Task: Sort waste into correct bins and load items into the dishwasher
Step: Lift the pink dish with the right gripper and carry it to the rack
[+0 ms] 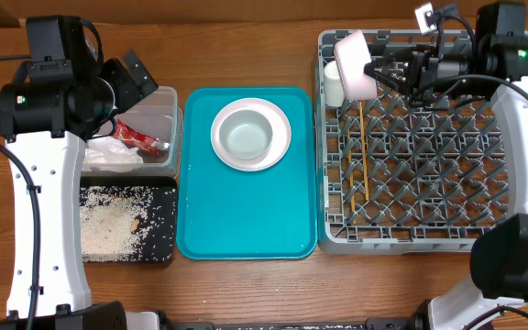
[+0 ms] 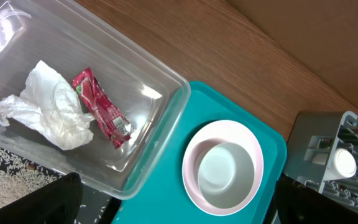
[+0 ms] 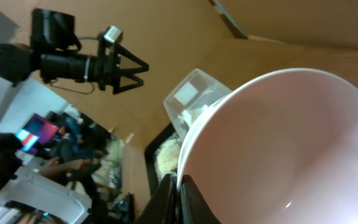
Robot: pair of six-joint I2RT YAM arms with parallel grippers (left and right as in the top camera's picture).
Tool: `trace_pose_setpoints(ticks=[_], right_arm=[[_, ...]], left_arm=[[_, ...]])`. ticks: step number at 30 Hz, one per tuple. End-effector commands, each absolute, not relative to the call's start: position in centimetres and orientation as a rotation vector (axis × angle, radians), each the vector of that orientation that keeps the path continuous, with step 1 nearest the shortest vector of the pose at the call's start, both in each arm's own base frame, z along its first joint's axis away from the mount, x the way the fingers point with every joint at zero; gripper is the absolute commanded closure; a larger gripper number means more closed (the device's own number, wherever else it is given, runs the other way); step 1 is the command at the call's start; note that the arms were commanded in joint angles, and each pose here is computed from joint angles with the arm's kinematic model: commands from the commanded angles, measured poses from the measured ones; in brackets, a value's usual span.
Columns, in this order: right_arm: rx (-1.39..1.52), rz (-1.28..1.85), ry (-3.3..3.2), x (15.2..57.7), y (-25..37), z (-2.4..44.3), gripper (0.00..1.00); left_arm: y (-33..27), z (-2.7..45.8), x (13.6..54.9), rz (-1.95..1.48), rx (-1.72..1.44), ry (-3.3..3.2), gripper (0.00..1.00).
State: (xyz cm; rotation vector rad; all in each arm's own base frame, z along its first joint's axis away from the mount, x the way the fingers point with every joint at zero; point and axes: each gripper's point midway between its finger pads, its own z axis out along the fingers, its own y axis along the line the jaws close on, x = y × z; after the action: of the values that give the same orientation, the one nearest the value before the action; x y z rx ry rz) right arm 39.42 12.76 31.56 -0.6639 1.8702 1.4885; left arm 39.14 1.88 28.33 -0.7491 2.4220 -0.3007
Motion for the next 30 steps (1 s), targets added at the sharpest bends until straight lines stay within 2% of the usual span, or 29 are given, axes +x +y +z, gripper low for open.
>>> trace_pose_setpoints(ticks=[1, 23, 30], right_arm=[[-0.688, 1.598, 1.760, 39.0, 13.3, 31.2, 0.96], [-0.515, 1.798, 1.826, 42.8, 12.9, 21.1, 0.96], [-0.476, 1.815, 1.846, 43.2, 12.5, 19.7, 0.96]], left_arm=[[1.8, 29.6, 39.1, -0.310, -0.720, 2.395, 0.00], [1.8, 29.6, 39.1, -0.310, -0.720, 2.395, 0.00], [1.8, 29.6, 39.1, -0.310, -0.720, 2.395, 0.00]])
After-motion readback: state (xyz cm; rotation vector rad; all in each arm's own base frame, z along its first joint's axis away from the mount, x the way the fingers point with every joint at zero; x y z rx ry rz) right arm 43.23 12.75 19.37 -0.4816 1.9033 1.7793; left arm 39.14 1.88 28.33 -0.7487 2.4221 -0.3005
